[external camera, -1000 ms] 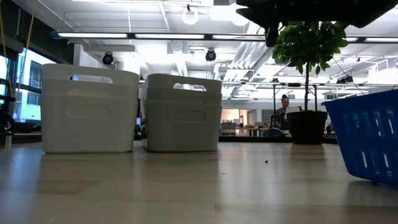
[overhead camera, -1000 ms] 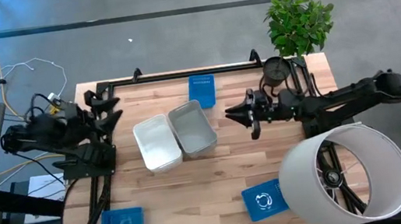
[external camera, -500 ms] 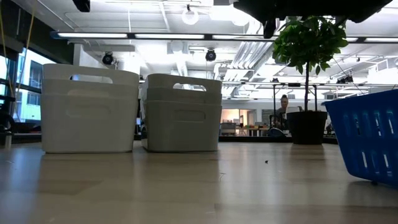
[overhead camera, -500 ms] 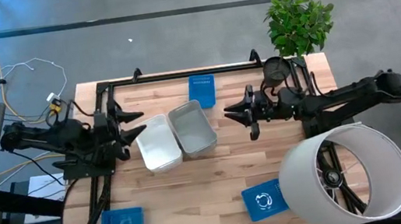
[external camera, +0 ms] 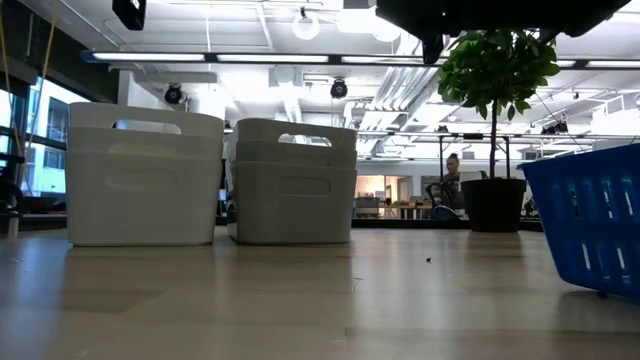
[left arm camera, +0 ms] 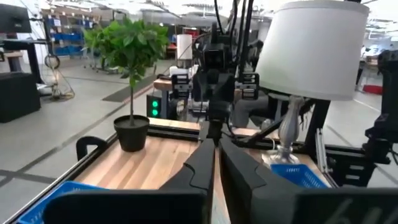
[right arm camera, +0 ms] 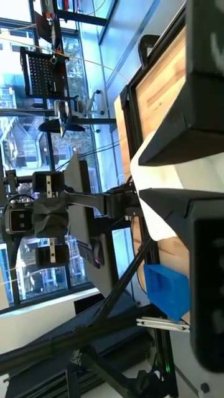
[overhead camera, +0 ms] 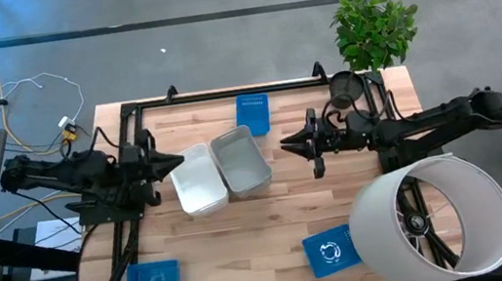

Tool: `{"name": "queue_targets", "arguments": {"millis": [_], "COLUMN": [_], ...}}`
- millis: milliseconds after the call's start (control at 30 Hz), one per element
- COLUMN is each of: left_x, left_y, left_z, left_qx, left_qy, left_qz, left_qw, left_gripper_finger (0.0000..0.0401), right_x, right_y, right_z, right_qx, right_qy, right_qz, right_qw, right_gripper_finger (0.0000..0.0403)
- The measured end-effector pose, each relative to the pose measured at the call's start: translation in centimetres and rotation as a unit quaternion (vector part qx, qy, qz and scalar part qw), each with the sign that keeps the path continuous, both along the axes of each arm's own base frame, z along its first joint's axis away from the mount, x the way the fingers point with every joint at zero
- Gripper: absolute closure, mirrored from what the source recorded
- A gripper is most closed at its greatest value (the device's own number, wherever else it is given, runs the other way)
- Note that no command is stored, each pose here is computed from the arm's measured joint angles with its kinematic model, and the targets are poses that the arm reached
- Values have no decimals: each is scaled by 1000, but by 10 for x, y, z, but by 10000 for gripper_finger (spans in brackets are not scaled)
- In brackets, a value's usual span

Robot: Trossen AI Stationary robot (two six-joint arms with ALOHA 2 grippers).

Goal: Stack baskets by color
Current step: Move the bottom right blue bin to the middle right of the table

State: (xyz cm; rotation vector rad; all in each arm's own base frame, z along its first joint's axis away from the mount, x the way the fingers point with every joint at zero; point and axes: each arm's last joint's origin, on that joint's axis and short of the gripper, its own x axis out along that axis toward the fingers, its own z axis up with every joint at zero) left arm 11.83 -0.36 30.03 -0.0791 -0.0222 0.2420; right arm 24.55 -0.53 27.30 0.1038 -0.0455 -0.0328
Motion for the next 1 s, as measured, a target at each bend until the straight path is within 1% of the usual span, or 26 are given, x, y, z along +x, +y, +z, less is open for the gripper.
{"name": "queue_targets", "arguments": {"millis": [133,267,400,467,667,800,1000], "left_x": [3,7,9,10,9,9,9], "left_y": [0,-1,-1,-1,-1,-1,-1], "left_z": [-13,-34,-51,-52,-51,-49,-49], "left_qx": [-3,-20,-43,-55,-56,-58,-57], "left_qy": [-21,-55,-56,-55,-61,-73,-72], "left_qz": [0,0,-1,-2,-5,-7,-7], "left_qw": [1000,998,998,997,997,996,996], "left_gripper_finger": [399,400,401,401,401,401,401], "right_x": [0,0,0,0,0,0,0], "right_y": [0,0,0,0,2,2,2], "right_z": [0,0,0,0,0,0,0], "right_qx": [0,14,13,13,13,22,25], "right_qy": [0,0,-1,0,0,0,0], "right_qz": [8,8,8,8,26,28,28], "right_qw": [1000,1000,1000,1000,1000,999,999], "right_gripper_finger": [394,396,401,402,402,402,403]}}
